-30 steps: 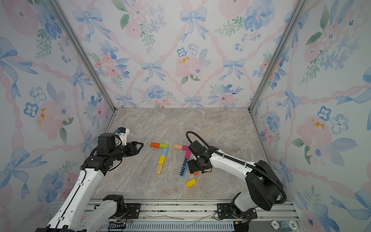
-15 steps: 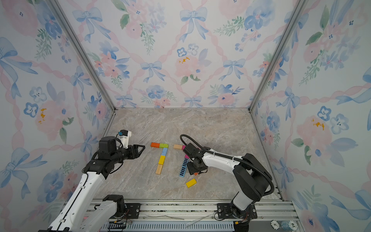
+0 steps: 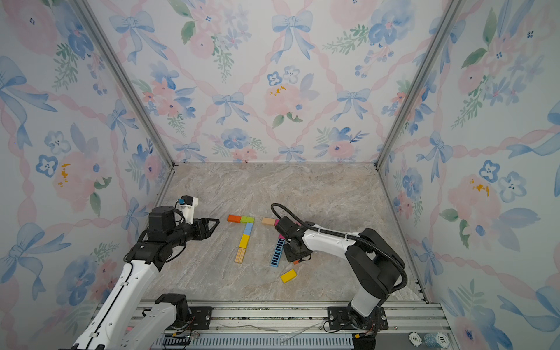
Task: Assemble the number 7 with building blocks
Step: Pick up the building block from the center of the board, then assemble the building block at the center of the board.
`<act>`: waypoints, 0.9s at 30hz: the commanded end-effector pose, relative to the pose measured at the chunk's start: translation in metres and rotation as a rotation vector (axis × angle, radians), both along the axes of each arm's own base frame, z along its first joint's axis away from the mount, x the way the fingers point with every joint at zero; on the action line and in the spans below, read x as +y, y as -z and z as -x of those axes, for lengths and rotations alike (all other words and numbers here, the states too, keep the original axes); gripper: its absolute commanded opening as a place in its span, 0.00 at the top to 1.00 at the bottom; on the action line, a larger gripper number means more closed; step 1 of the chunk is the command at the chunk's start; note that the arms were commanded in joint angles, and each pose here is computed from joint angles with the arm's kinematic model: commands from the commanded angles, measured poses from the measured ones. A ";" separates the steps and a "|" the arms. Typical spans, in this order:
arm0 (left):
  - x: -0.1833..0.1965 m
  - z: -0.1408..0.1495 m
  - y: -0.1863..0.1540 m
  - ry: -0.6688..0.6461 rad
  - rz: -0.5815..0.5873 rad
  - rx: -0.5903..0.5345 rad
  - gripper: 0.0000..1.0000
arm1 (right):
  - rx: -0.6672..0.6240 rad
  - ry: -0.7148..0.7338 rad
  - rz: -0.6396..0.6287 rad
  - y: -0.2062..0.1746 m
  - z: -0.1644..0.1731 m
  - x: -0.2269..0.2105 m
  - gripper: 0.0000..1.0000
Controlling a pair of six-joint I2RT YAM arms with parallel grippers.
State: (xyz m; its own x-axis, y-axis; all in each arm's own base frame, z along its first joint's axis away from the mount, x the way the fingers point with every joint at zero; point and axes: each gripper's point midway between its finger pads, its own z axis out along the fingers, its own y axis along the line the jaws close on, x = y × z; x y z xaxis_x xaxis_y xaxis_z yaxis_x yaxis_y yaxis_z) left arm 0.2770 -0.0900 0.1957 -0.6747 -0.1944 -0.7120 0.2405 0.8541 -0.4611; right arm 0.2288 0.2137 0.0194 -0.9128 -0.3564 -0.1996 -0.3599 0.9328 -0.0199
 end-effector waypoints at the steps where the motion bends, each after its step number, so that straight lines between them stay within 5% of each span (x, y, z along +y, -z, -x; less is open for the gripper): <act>1: -0.001 0.001 0.001 0.020 0.002 -0.017 0.38 | 0.001 0.046 0.018 0.005 0.001 -0.003 0.58; 8: -0.002 0.001 0.000 0.020 0.004 -0.020 0.38 | -0.059 0.173 -0.010 -0.026 -0.001 -0.014 0.73; 16: 0.001 0.002 -0.002 0.001 -0.003 -0.033 0.37 | -0.165 0.463 -0.129 -0.071 0.018 -0.060 0.71; 27: 0.001 0.002 -0.002 0.003 -0.001 -0.032 0.37 | -0.103 0.649 -0.200 -0.041 0.042 -0.098 0.72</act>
State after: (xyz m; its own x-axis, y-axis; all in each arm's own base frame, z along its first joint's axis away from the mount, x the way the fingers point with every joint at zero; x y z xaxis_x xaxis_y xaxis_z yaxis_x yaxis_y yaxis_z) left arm 0.2745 -0.0905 0.1979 -0.6654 -0.1943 -0.7208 0.2499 0.8518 -0.4604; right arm 0.1898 0.1156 0.0694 -0.9054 0.2608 -0.3349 0.2214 0.9633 0.1516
